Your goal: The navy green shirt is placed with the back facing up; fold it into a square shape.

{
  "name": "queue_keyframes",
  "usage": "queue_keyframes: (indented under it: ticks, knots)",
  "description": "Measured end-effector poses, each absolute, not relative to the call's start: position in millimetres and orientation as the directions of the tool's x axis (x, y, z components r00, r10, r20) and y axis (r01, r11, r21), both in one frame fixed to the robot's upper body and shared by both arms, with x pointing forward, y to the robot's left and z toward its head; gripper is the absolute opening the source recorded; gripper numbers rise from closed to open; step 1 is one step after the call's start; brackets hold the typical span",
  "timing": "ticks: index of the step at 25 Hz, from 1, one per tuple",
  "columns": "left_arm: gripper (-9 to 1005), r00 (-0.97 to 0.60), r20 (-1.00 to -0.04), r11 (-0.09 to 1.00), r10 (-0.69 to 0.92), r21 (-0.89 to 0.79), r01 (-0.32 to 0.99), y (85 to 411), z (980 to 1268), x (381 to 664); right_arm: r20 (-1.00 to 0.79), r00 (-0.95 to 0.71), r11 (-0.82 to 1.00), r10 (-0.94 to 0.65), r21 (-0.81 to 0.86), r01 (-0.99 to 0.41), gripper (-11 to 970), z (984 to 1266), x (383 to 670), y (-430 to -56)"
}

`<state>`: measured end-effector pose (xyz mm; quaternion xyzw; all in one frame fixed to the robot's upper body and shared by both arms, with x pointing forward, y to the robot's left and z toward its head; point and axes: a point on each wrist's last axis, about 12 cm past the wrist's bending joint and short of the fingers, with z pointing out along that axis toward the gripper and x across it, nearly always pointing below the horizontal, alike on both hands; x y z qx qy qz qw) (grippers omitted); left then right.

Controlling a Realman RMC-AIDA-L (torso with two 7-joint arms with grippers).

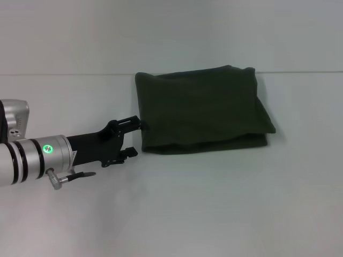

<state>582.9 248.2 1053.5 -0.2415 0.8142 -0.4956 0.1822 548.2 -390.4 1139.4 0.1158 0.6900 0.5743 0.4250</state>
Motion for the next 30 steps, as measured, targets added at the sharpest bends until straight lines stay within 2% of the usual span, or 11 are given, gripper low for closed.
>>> queue_keyframes:
  ticks: [2, 30]
  knots:
    - [859, -0.813, -0.056, 0.393, -0.580, -0.893, -0.219, 248, 1052, 583, -0.456, -0.613, 0.311, 0.645, 0.890, -0.334, 946, 1141, 551, -389]
    - [858, -0.814, -0.106, 0.488, -0.571, -0.841, -0.233, 217, 1043, 600, -0.448, -0.604, 0.301, 0.659, 0.893, -0.334, 946, 1143, 552, -389]
